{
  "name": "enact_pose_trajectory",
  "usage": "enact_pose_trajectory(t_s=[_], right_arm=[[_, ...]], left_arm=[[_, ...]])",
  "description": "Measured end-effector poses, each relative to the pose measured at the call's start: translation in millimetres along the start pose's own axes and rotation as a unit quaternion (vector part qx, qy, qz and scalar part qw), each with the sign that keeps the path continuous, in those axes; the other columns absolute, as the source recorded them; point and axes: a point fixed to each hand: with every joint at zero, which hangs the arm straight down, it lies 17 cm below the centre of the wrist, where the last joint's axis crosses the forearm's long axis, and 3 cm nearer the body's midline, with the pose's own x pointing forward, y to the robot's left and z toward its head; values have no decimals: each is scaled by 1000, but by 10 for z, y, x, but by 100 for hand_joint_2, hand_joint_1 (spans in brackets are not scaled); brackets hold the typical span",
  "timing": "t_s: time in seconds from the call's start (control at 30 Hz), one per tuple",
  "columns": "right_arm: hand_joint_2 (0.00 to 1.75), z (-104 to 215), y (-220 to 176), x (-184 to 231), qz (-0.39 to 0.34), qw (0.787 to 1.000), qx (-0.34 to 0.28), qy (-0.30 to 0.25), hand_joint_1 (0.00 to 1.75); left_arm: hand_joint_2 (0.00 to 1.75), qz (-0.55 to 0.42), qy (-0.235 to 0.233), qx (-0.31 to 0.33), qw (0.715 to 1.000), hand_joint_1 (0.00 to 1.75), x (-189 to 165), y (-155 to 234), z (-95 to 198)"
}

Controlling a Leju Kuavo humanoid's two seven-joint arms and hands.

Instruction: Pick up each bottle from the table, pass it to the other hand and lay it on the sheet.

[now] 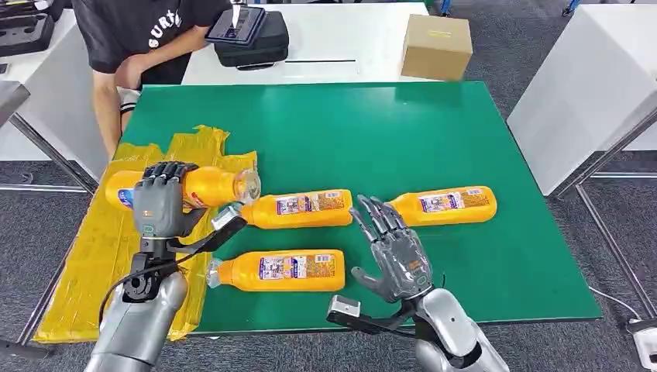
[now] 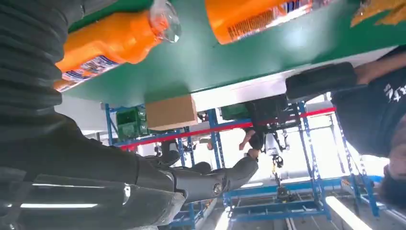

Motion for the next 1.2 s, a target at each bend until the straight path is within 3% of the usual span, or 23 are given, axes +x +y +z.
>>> enact_pose_trajectory(t_s=[0.2, 0.43, 1.03, 1.2], right_arm=[[175, 110, 36, -71, 22, 1000, 16, 8, 0], [175, 134, 12, -102, 30, 999, 17, 8, 0], [175, 142, 7, -117, 34, 999, 18, 7, 0], [175, 175, -28, -241, 66, 997, 22, 28, 0]], left_arm=[[175, -76, 13, -60, 995, 175, -265, -442, -222], [175, -91, 17, -96, 991, 175, -397, -676, -208], [175, -98, 19, -120, 988, 175, -452, -815, -149], [175, -106, 31, -152, 982, 175, -613, -908, -179]])
